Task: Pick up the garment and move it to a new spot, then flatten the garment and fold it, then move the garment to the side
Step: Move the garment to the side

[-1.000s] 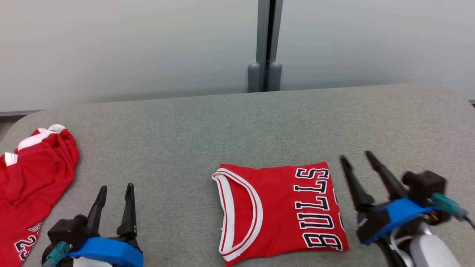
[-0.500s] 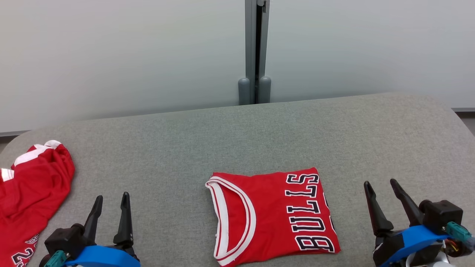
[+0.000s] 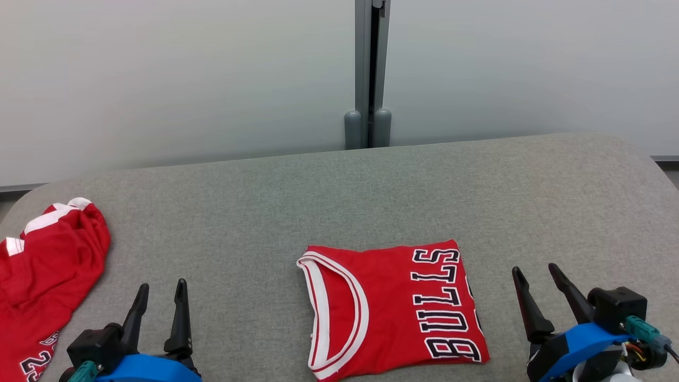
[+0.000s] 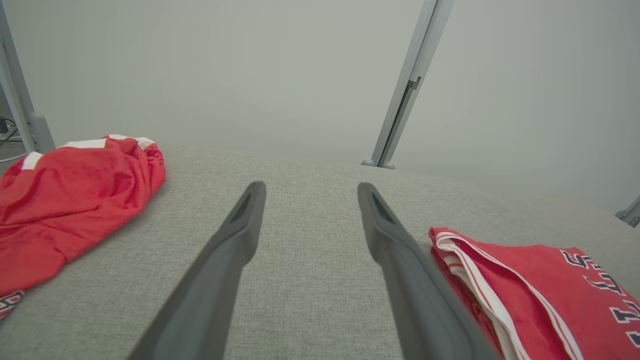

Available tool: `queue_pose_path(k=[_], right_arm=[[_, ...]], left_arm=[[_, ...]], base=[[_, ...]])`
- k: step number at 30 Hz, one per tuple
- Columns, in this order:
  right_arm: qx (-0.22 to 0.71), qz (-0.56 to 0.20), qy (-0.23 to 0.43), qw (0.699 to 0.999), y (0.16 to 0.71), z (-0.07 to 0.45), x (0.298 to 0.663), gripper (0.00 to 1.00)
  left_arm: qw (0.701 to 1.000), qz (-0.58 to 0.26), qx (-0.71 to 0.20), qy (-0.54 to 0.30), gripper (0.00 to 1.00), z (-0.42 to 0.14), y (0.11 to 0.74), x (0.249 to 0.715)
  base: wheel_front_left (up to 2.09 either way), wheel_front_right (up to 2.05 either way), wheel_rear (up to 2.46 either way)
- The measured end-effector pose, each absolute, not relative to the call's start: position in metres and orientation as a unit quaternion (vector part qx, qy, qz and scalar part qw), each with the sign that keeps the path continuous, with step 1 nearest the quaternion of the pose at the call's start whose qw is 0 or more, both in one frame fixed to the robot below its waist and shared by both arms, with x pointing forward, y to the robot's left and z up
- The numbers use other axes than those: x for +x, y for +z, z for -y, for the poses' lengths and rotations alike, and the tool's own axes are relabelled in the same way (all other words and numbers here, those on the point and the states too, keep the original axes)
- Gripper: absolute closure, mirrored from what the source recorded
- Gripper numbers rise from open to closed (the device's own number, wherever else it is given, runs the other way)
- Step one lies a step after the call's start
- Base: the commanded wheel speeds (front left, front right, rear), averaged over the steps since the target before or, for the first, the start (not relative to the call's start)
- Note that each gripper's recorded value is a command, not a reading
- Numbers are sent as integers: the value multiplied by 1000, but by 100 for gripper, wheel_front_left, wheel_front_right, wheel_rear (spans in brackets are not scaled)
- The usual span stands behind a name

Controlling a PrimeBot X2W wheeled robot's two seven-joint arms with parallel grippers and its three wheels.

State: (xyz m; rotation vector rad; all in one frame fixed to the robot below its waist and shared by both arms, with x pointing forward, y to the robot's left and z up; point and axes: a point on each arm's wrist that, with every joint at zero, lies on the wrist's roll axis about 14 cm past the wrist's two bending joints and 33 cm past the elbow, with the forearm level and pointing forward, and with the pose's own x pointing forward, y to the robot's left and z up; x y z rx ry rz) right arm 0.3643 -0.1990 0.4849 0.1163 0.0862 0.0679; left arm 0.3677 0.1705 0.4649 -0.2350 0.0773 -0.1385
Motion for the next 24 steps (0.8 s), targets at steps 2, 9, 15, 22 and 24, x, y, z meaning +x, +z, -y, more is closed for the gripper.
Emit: queue_pose_path(k=[2,9,15,22,24], right_arm=[[59,-46,35,997,484,198,365,0],[72,-82,47,993,473,187,370,0],[90,-205,59,973,442,172,382,0],[77,-349,74,931,397,154,386,0],[72,-388,78,915,381,149,380,0]], left_arm=[[990,-39,-117,-69,0,-171,465,367],[990,-43,-116,-65,0,-172,462,367],[991,-43,-113,-63,0,-176,462,374],[992,-44,-104,-57,0,-183,462,381],[992,-45,-102,-53,0,-186,462,381]], base=[[0,0,0],[0,0,0],[0,0,0],[0,0,0],[0,0,0]])
